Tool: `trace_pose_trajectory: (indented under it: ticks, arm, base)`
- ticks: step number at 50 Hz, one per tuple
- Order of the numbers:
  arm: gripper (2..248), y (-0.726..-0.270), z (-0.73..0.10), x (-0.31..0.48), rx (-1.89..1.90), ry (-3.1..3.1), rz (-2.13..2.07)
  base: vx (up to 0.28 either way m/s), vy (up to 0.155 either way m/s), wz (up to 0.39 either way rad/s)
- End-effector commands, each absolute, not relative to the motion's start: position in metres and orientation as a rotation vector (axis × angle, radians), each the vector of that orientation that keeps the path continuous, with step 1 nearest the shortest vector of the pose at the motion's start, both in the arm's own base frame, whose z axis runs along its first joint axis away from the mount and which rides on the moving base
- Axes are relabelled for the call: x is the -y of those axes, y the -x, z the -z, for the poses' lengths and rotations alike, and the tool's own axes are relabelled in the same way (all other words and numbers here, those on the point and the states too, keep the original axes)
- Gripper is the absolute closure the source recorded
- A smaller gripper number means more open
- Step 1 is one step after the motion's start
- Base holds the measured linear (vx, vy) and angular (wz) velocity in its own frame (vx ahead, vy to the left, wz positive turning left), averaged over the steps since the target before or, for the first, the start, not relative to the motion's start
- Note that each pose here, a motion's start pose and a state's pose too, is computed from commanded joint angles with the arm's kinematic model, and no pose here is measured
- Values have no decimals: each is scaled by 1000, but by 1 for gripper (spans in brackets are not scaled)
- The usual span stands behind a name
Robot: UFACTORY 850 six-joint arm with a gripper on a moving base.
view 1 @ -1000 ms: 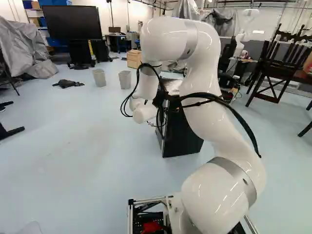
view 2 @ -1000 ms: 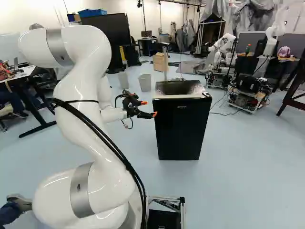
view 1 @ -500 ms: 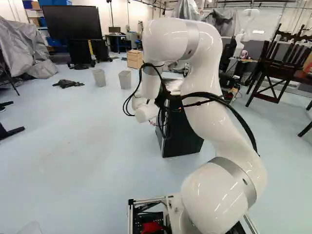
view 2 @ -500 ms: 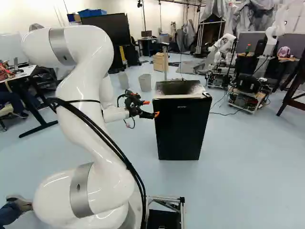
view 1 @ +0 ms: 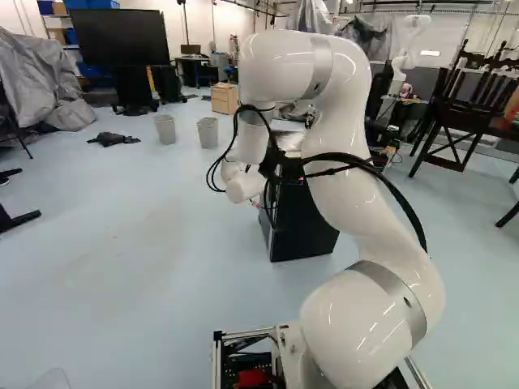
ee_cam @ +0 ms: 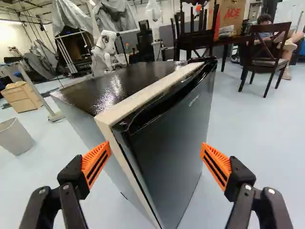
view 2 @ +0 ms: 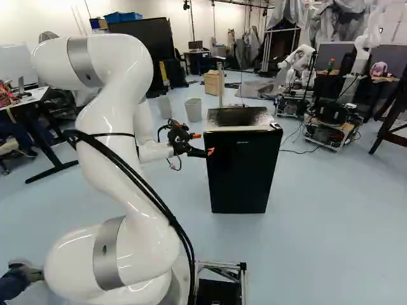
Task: Grab a drink from the fridge
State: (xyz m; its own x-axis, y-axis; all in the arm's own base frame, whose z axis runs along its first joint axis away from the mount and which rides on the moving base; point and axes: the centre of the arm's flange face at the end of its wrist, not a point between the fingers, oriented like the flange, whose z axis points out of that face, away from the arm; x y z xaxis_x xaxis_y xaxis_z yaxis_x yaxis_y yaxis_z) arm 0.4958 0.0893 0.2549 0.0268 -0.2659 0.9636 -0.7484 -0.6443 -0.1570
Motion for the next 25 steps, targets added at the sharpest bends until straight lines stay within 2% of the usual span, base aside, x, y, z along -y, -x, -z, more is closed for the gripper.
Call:
trace_pose_trajectory:
  ticks: [25]
  arm:
    - [3, -499, -255, -88, 1033, -1904, -1658]
  base:
    - [0, 0, 0]
